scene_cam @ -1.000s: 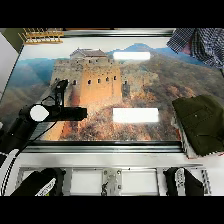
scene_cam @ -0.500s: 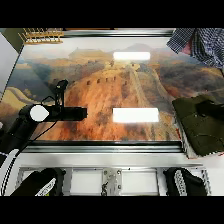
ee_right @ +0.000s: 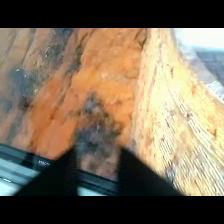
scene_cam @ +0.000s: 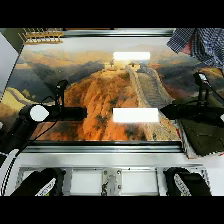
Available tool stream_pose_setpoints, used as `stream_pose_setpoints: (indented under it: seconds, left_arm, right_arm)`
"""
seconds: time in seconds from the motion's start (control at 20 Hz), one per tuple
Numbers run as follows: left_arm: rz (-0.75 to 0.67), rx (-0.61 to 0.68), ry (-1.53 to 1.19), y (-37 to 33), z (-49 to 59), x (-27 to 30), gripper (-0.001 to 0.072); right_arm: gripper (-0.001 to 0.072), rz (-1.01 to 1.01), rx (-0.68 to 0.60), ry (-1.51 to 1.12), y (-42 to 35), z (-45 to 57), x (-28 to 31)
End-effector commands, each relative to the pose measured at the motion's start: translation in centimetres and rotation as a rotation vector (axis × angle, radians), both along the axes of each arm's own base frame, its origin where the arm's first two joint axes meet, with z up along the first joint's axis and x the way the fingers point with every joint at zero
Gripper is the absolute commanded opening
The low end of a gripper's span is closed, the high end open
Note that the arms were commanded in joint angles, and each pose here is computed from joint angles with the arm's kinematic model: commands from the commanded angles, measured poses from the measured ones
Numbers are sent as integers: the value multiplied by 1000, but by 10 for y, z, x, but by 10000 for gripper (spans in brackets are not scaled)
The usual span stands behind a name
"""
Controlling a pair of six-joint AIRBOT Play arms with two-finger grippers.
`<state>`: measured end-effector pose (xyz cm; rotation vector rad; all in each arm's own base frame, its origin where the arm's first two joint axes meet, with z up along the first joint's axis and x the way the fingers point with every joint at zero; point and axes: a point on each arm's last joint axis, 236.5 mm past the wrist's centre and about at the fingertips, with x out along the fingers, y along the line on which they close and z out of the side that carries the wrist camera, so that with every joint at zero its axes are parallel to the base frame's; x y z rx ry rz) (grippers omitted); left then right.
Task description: Fold the clothes and pants, and hang the long-sleeved shirts on hangers.
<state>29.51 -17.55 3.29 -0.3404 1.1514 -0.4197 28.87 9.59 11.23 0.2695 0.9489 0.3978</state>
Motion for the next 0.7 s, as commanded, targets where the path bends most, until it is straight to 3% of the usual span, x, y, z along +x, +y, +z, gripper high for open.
stream_pose_setpoints:
  seconds: [0.0, 0.65]
  left_arm:
    - [-1, 0, -1, 0, 0, 0, 25]
    - [-1, 0, -1, 0, 0, 0, 25]
  right_arm:
    - [39, 28, 9, 13, 8, -3, -2]
    - [39, 36, 11, 29, 10, -4, -6]
